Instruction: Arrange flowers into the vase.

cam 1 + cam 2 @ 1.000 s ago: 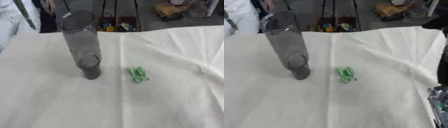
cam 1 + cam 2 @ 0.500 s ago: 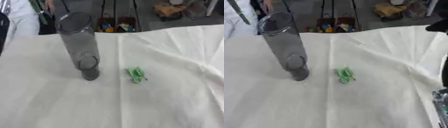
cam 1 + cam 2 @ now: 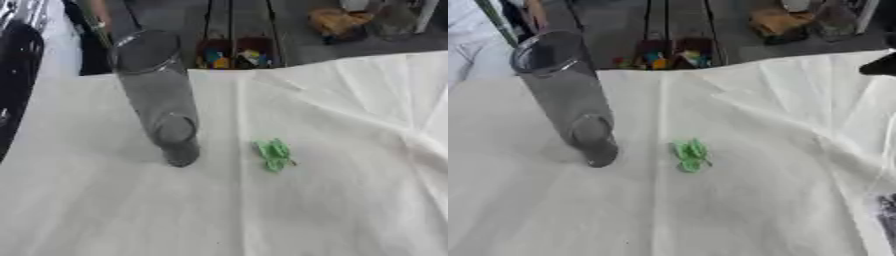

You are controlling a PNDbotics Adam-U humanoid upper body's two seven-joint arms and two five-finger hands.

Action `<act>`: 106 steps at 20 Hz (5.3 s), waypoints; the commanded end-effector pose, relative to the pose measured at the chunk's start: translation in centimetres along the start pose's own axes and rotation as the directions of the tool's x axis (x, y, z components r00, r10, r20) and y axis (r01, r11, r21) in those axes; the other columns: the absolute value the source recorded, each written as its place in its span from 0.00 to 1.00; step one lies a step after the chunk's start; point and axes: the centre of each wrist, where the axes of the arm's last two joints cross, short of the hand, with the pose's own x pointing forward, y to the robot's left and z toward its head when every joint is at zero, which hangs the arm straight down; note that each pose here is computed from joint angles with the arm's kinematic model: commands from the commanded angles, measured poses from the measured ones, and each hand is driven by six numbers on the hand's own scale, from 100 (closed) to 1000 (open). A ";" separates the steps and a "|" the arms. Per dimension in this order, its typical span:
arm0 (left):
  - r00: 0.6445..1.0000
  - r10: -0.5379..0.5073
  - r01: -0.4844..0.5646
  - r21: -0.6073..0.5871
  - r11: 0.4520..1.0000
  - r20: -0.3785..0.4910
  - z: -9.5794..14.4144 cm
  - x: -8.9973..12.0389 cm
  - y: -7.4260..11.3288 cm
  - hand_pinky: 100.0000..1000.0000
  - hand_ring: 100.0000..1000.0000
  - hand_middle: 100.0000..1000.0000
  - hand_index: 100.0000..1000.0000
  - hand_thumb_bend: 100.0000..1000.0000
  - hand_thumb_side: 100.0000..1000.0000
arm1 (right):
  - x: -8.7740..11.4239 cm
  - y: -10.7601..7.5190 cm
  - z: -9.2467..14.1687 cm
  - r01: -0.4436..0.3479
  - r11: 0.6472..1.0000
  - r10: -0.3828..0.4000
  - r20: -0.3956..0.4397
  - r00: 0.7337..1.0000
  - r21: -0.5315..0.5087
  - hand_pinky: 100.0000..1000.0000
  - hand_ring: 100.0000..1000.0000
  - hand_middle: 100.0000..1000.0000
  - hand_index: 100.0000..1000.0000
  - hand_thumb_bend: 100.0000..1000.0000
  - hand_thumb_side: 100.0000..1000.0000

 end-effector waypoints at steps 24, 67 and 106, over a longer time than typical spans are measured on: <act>0.997 0.062 -0.066 0.144 0.987 0.039 -2.6 1.8 1.1 0.00 0.00 0.00 0.00 0.00 0.60 | 0.4 -0.4 -0.2 0.000 0.999 -0.001 0.016 1.000 0.054 0.57 0.50 0.43 0.71 0.00 0.99; 0.987 0.013 0.029 0.262 0.965 -0.160 -0.9 4.6 -3.1 0.00 0.00 0.00 0.00 0.00 0.56 | 0.1 -0.8 0.3 0.007 0.999 -0.006 -0.020 1.000 0.039 0.58 0.51 0.43 0.71 0.00 0.99; 0.971 -0.004 0.048 0.176 0.983 -0.240 2.6 2.8 -5.2 0.00 0.00 0.00 0.00 0.00 0.56 | 0.2 -0.7 0.1 0.018 1.000 -0.018 -0.022 1.000 0.017 0.58 0.51 0.43 0.71 0.00 0.99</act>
